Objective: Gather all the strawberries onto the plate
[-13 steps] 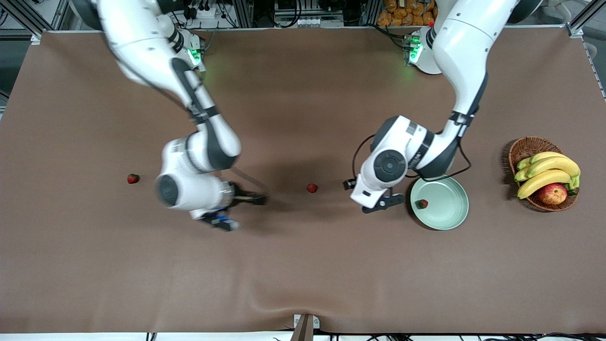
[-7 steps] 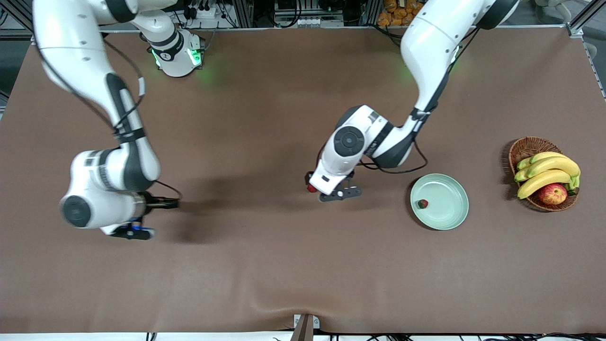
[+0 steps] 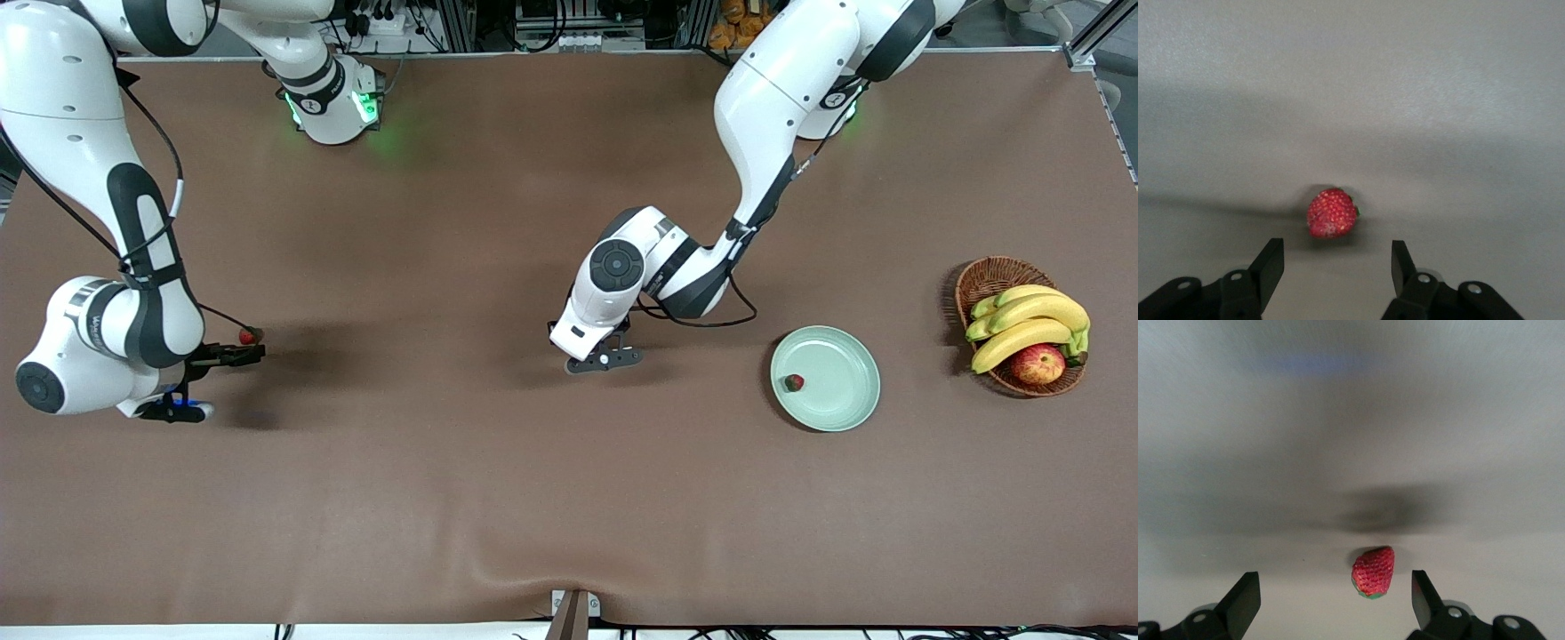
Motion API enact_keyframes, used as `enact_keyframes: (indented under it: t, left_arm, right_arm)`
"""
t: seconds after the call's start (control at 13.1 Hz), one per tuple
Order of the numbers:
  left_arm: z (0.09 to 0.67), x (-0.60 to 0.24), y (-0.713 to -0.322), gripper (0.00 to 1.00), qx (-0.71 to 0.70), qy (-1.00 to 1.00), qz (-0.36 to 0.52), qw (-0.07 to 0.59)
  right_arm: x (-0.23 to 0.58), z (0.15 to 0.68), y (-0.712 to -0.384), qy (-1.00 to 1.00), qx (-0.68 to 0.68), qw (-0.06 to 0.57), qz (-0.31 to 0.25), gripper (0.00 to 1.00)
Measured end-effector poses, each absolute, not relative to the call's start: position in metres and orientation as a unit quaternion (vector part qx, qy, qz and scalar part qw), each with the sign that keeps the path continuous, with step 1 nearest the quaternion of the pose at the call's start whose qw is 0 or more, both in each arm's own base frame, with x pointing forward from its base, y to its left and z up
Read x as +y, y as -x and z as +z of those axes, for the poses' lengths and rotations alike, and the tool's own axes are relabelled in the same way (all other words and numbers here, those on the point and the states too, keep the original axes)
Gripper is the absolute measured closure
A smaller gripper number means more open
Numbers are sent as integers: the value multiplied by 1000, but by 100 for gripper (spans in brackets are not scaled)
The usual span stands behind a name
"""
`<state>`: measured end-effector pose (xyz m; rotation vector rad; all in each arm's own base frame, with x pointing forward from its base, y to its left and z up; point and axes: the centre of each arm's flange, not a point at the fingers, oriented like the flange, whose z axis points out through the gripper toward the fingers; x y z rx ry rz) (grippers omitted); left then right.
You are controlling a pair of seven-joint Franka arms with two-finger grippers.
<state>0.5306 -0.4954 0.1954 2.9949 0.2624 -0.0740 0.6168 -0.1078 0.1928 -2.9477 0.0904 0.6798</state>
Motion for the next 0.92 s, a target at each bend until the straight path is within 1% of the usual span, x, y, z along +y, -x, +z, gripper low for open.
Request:
enact_keyframes:
  t: [0.08,0.15,0.23,0.31,0.38,0.46,0.53,0.61,0.76,0.84,0.92]
  left_arm:
    - [194,-494,-531,31,88,-994,-25,66]
    - [194,-493,-533,31,89,-994,-24,66]
    - [194,-492,-534,32,90,-993,-22,67]
    - [194,-491,-536,34,91,-993,-19,68]
    - [193,-489,-539,34,93,-993,-15,69]
    - [192,-487,-541,41,92,-993,-13,69]
    - [191,-486,-543,42,91,-993,-10,70]
    - [188,-485,-544,42,89,-993,-6,73]
    - [182,-484,-545,43,90,-993,-5,75]
    - [180,-484,-544,43,90,-993,-5,75]
    - [180,-484,-544,45,90,-993,-4,76]
  right_arm:
    - [-107,186,-611,970,29,57,233,0]
    - [-108,182,-607,969,29,55,239,4]
    - [-112,178,-603,968,27,48,246,5]
    - [-116,177,-599,966,25,40,253,14]
    - [-120,176,-597,965,24,34,258,14]
    - [-121,175,-595,965,23,31,261,20]
    - [-121,174,-594,964,22,30,263,32]
    - [-120,172,-593,964,22,30,265,37]
    - [-120,171,-593,963,22,30,266,38]
    - [-120,170,-593,963,21,30,267,44]
    - [-119,169,-592,963,21,30,268,44]
